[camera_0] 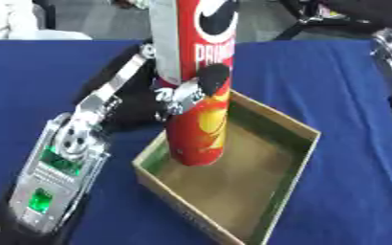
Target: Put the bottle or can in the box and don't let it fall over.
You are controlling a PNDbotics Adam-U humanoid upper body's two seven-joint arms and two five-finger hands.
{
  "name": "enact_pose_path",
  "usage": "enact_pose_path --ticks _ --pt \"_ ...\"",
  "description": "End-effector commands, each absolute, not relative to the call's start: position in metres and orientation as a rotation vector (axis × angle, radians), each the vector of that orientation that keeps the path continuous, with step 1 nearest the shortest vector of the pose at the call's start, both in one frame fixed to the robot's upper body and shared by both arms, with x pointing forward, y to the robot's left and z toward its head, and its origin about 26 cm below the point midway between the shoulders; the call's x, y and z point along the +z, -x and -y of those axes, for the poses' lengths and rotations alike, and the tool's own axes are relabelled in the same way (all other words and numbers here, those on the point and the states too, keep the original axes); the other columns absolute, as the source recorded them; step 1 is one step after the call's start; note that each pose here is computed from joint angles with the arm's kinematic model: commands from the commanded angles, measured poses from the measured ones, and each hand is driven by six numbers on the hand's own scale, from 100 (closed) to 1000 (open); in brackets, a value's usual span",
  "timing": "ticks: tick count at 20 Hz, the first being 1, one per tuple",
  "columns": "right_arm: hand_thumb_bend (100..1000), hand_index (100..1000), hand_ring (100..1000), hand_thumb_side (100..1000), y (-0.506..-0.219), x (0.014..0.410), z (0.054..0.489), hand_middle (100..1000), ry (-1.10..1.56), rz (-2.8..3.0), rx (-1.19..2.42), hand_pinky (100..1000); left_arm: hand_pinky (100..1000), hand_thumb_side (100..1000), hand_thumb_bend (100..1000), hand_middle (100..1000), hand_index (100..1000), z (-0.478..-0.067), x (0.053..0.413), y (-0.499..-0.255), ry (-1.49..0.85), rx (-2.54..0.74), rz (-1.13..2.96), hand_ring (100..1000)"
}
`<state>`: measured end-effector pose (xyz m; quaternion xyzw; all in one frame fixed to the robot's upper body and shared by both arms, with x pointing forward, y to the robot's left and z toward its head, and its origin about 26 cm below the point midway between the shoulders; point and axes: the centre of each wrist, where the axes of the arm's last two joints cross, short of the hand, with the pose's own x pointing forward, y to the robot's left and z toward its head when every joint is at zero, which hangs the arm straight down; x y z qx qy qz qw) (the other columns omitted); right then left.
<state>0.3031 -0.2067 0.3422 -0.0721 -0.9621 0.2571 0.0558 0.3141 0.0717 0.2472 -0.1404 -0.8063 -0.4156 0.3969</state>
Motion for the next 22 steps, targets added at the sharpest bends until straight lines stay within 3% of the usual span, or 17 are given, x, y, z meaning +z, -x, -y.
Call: enact_pose_path --ticks 1,4,9,10,13,15,17,22 --pt "100 564 559 100 -0.298 0.349 0.209 533 0.244 2.948 0.793 749 1000 600 100 803 377 -0.067 0.249 -0.311 0.364 -1.082 2.056 739" --pt "100 563 558 100 -0.298 0.348 0.209 533 0.251 2.948 0.795 749 1000 590 100 814 383 -0.064 0.242 -0.312 0.366 -1.097 2.039 740" --pt "100 564 558 100 -0.298 0.347 0.210 537 0.263 2.943 0.798 751 1000 574 100 945 470 -0.062 0.233 -0.315 0.375 -1.117 2.025 803" --pt "100 564 558 100 -0.298 0.346 0.210 538 0.265 2.942 0.799 751 1000 555 100 1000 529 -0.062 0.232 -0.316 0.376 -1.124 2.031 854" --pt "100 564 558 100 -0.299 0.346 0.211 539 0.270 2.940 0.800 752 1000 514 100 1000 684 -0.061 0.228 -0.319 0.361 -1.189 2.036 934" --pt "100 564 558 100 -0.299 0.345 0.211 541 0.274 2.937 0.796 753 1000 539 100 1000 876 -0.062 0.225 -0.322 0.335 -1.242 2.034 987" --pt "100 564 557 100 -0.299 0.345 0.211 540 0.276 2.936 0.796 752 1000 630 100 1000 943 -0.063 0.223 -0.325 0.297 -1.274 2.053 1000" --pt "100 563 556 100 -0.299 0.344 0.211 539 0.276 2.939 0.793 752 1000 679 119 1000 992 -0.063 0.220 -0.332 0.232 -1.295 2.046 1000"
